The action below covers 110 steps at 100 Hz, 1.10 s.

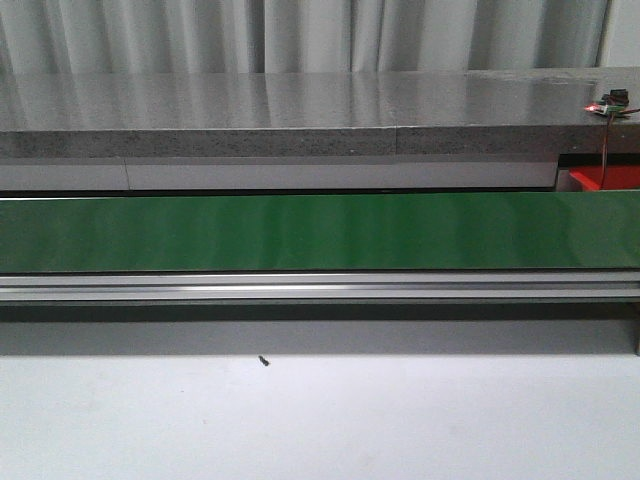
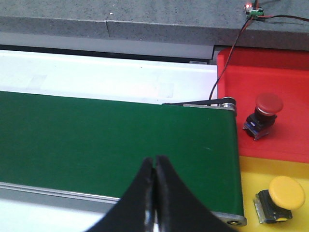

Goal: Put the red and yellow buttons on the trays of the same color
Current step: 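Move the left gripper over the cluster and grasp a red button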

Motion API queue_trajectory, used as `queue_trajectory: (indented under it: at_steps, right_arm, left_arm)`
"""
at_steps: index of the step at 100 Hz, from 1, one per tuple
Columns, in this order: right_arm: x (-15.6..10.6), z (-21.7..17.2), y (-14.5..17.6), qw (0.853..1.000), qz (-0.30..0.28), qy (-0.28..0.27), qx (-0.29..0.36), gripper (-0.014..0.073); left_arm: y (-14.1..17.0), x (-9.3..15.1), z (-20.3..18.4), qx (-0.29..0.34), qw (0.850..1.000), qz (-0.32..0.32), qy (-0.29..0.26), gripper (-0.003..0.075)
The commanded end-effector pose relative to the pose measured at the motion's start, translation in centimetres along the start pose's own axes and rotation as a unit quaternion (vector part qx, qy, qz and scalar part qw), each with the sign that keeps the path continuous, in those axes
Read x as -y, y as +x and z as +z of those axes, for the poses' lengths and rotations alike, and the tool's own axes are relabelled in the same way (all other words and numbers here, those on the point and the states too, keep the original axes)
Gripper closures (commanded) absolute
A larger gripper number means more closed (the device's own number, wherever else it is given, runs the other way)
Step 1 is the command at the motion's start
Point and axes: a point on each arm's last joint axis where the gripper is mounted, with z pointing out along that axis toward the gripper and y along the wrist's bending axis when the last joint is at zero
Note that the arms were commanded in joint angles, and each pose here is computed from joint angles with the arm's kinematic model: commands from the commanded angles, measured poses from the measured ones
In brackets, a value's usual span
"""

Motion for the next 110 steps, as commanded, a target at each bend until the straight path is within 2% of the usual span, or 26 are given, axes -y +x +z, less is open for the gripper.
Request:
queue_trajectory:
  at_steps: [1, 9, 14, 19, 24, 28, 52, 66, 93, 110]
  right_arm:
    - [0.1, -0.5, -1.4, 0.999, -0.006, 0.011, 0.043, 0.0713]
    - [0.1, -0.5, -1.4, 0.999, -0.006, 0.011, 0.043, 0.0713]
    - [0.1, -0.5, -1.4, 0.999, -0.006, 0.011, 0.043, 0.0713]
    - [0.1, -0.5, -1.4, 0.999, -0.006, 0.011, 0.043, 0.0713]
    - [0.1, -0.5, -1.4, 0.999, -0.006, 0.011, 0.043, 0.0713]
    - [0.1, -0.5, -1.4, 0.999, -0.005, 0.011, 0.043, 0.0713]
    - [0.1, -0.5, -1.4, 0.999, -0.005, 0.011, 0.043, 0.0713]
    - [0.1, -0.5, -1.4, 0.999, -0.005, 0.011, 0.043, 0.0713]
    - [0.1, -0.5, -1.4, 0.999, -0.005, 0.011, 0.043, 0.0713]
    - [0.1, -0.5, -1.4, 0.999, -0.005, 0.011, 0.043, 0.0713]
  left_arm:
    - [-1.5, -0.7, -1.3, 0.044, 0.999, -0.014, 0.002, 0.0610]
    - [-1.7, -1.7, -1.3, 0.046, 0.999, -0.024, -0.007, 0.0441]
    - [-1.7, -2.2, -1.3, 0.045, 0.998, -0.030, -0.013, 0.0288]
    - [-1.7, -2.7, -1.2, 0.041, 0.998, -0.036, -0.019, 0.0168]
    - [-1.5, -3.3, -1.0, 0.029, 0.998, -0.043, -0.026, 0.0092]
    - [-1.3, -3.6, -0.8, 0.017, 0.998, -0.046, -0.031, 0.0064]
    - [-0.3, -4.4, 2.3, -0.053, 0.998, -0.008, -0.042, 0.0121]
    - [-0.6, -4.5, 4.0, -0.066, 0.997, -0.010, -0.041, 0.0122]
    - [-3.2, -4.4, 6.1, -0.052, 0.998, -0.009, -0.041, 0.0122]
    - [-4.1, -4.4, 7.6, -0.069, 0.997, -0.014, -0.040, 0.0122]
